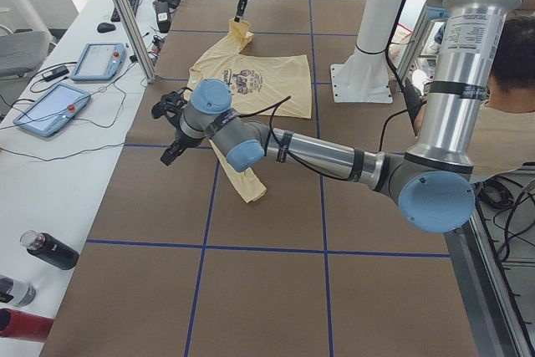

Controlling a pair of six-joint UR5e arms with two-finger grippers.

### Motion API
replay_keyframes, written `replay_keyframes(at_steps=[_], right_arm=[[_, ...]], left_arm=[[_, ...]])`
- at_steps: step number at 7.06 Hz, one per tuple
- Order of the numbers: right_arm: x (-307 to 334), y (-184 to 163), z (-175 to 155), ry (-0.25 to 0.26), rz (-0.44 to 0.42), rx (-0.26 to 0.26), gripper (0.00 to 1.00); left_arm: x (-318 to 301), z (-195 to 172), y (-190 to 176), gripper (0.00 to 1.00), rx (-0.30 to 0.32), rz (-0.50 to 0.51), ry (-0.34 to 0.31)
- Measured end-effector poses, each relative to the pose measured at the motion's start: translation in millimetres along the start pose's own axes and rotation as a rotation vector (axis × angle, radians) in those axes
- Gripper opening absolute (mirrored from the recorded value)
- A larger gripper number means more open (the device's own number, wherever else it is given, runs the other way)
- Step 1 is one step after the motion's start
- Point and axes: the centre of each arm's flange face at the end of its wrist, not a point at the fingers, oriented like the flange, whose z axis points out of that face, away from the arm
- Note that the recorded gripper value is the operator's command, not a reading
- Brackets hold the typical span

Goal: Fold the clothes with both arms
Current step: 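Carry the grasped sleeve across the shirt body toward the left gripper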

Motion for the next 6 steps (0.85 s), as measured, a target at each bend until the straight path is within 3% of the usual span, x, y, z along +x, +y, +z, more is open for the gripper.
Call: replay_keyframes(at_steps=[3,5,6], right_arm=[[-187.5,-21.5,81.6,0.018,0.074,0.083,0.0],[-259.6,-31.1,83.3,-0.008,0.088,0.103,0.0],[-290.6,-26.0,83.0,-0.027,0.095,0.121,0.08]], left_arm=[[-0.8,0.5,1.5,1.0,-0.002,-0.003,0.0],[-0.9,0.5,1.6,1.0,-0.002,-0.005,-0.001],[-0.7,0.4,1.7,1.0,-0.002,-0.005,-0.001]])
